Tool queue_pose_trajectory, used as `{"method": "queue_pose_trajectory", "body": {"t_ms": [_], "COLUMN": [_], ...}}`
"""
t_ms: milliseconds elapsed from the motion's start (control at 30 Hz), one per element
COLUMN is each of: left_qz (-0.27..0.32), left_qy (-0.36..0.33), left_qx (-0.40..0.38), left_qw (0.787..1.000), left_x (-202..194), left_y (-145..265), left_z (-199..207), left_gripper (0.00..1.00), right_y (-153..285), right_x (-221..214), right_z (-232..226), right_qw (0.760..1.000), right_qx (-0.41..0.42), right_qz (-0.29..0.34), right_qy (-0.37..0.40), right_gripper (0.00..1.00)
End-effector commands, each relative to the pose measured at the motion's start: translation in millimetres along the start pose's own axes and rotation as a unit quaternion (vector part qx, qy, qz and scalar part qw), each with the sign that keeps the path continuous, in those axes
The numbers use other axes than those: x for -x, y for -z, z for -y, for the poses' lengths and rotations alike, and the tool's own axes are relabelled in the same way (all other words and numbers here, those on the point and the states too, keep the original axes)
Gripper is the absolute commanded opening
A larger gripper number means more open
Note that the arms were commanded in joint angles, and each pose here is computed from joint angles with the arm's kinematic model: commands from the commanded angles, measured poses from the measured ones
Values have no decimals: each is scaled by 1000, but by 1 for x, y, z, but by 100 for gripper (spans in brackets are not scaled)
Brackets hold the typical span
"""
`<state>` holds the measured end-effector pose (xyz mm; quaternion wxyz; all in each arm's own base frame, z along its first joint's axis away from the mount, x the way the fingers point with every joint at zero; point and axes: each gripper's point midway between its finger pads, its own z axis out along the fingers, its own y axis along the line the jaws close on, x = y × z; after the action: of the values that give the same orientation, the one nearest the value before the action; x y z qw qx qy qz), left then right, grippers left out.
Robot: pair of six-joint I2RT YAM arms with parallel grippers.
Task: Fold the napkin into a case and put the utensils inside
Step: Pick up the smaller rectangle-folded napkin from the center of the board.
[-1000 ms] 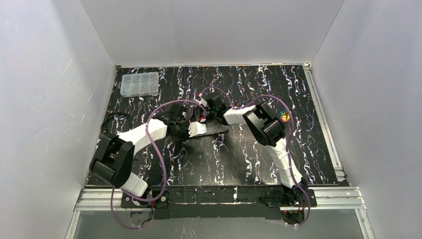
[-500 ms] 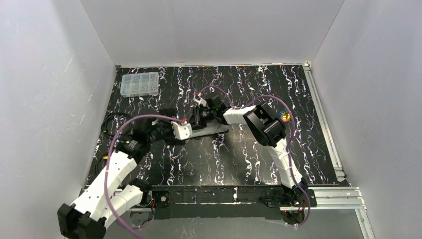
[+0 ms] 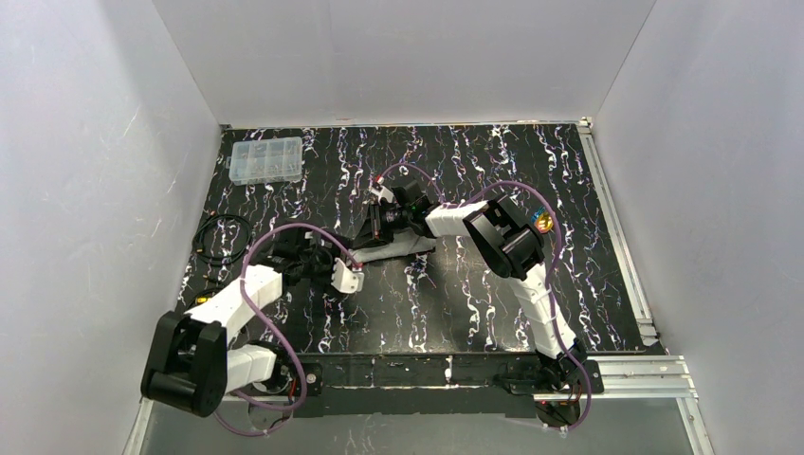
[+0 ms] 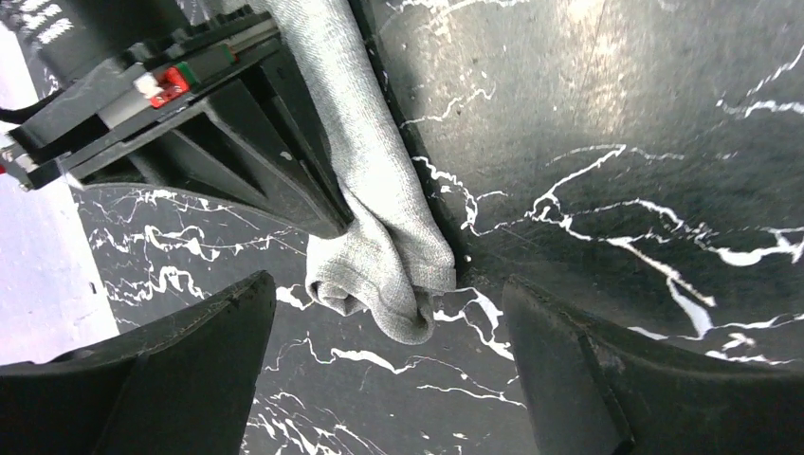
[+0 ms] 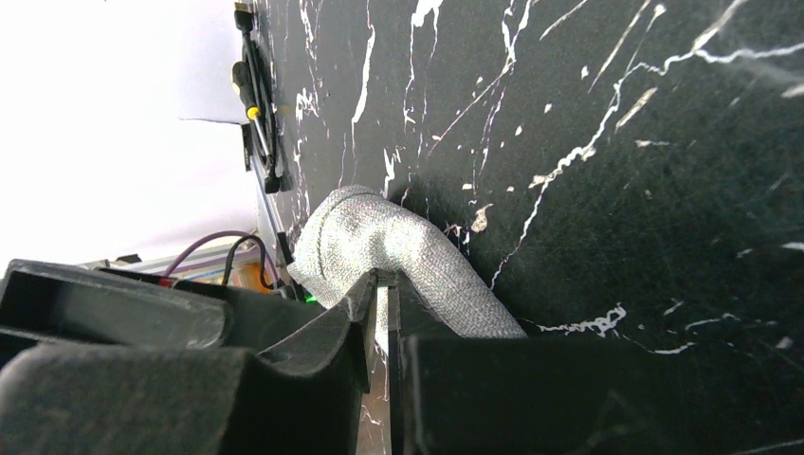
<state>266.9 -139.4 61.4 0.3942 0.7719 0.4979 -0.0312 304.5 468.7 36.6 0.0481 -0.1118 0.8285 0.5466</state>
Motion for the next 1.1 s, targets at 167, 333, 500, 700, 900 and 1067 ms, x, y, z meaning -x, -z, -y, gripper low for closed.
{"method": "queue_pose_trajectory", "body": {"t_ms": [167,333,500,700,900,1067], "left_qz": [21,14,24,12,11,16], "left_qy": [-139,-178,-185,-209,-203,-168], "left_qx": [-37,-62,-72,-75,-46,-11], "left_qw": [989,982,980,975,978,986], "left_x": [-14,-29,-31,-43,-41,-28], "left_y": [-20,-29,-35,-46,-49,-42], "left_z": [10,17,28,32,16,-6], "left_gripper": [77,71,69,49,6,0], "right_y": [-3,-3,-2,-1,0,9], "right_x": [-11,-11,-11,-12,-16,-7], "right_z": [38,42,44,45,50,40], "right_qw": [998,998,997,997,997,998], "right_qx": [-31,-30,-27,-27,-32,-36], "right_qz": [-14,-19,-21,-22,-22,-9], "right_qy": [-52,-58,-63,-66,-71,-49], "right_gripper": [19,19,19,19,19,20]}}
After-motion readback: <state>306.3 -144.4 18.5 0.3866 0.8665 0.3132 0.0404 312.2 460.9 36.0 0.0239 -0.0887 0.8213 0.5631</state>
